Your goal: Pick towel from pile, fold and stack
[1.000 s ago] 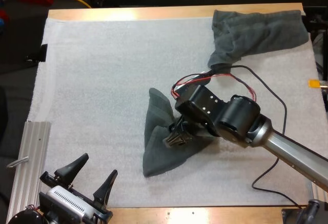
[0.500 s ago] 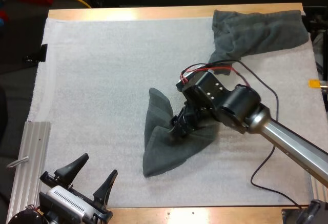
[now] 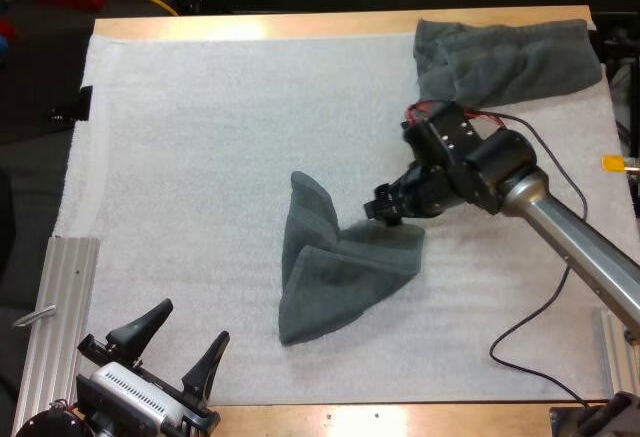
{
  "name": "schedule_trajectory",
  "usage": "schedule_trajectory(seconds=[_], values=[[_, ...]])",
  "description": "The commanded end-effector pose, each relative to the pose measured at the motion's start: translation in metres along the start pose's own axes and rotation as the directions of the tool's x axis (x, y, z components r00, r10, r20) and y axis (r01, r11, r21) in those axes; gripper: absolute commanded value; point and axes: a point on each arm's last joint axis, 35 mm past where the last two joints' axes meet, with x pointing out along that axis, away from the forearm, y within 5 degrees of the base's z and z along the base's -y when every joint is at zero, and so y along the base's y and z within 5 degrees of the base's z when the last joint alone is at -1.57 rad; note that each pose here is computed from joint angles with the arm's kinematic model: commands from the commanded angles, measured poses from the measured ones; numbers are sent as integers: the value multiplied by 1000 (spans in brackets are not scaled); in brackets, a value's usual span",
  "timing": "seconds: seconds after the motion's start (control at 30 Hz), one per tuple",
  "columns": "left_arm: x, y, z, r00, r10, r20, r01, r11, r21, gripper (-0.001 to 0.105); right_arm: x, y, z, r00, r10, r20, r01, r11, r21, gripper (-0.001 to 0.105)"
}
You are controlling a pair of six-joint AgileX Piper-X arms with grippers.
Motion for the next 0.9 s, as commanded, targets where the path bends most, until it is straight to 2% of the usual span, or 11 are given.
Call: schedule_trajectory(seconds=[0.0, 0.33, 0.67, 0.87], values=[[1, 0, 3, 1000, -8, 0, 8, 1000, -11, 68, 0, -4, -3, 1000, 20, -5, -20, 1000, 19, 67], [1, 0, 3, 1000, -8, 0, 8, 1000, -11, 68, 23, -37, -28, 998, 37, -53, -31, 992, 122, 67], [1, 0, 3, 1000, -8, 0, 8, 1000, -11, 68, 38, -76, -46, 989, 145, 29, -148, 962, 230, 67], [1, 0, 2, 1000, -7, -4, 7, 1000, -14, 68, 57, -86, -60, 970, 223, 96, -240, 941, 238, 67]])
